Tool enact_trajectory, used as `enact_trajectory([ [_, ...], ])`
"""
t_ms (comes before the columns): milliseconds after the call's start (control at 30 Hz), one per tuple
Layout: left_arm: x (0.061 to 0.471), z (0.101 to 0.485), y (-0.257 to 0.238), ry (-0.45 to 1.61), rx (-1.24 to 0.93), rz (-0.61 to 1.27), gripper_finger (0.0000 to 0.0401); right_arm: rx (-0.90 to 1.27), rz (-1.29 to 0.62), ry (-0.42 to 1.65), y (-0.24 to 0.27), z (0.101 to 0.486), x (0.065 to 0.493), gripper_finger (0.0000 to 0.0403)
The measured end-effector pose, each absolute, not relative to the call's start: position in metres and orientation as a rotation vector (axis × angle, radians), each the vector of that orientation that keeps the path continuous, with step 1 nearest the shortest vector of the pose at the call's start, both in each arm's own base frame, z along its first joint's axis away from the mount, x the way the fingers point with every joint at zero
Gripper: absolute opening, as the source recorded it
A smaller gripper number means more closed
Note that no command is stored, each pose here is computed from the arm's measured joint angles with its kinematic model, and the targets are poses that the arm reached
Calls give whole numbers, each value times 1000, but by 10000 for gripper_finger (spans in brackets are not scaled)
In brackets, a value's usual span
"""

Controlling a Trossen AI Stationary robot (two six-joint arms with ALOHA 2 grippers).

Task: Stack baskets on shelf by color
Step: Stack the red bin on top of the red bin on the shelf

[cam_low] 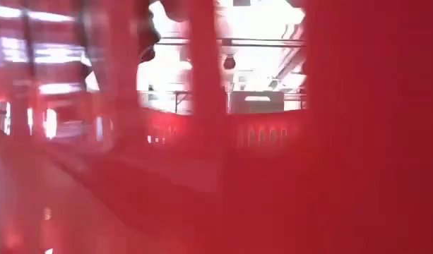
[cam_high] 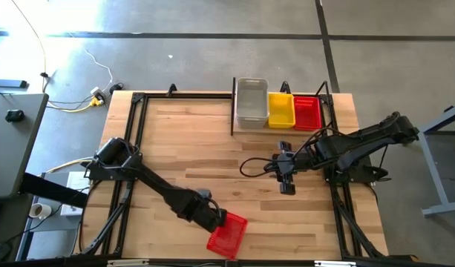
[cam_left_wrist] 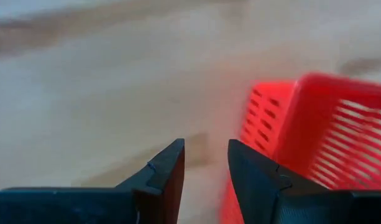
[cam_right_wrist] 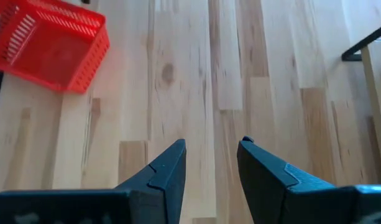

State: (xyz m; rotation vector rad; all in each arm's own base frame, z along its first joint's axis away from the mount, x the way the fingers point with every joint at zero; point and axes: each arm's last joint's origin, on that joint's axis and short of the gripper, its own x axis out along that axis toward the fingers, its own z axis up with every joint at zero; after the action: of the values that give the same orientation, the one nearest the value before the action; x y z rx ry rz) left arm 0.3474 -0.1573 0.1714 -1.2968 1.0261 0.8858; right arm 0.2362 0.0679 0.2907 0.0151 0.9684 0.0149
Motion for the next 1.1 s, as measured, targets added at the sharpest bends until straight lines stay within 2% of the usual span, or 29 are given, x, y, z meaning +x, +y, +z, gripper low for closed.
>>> enact_trajectory([
  [367,350,175,-155,1024,-1279,845,113,3,18,973,68,290,236,130],
  [700,352,201,-156,962,-1326,688,113,-14,18,970,68,291,236,130],
  [1100,364,170,-161,1002,-1333,704,113,-14,18,967,68,291,236,130],
])
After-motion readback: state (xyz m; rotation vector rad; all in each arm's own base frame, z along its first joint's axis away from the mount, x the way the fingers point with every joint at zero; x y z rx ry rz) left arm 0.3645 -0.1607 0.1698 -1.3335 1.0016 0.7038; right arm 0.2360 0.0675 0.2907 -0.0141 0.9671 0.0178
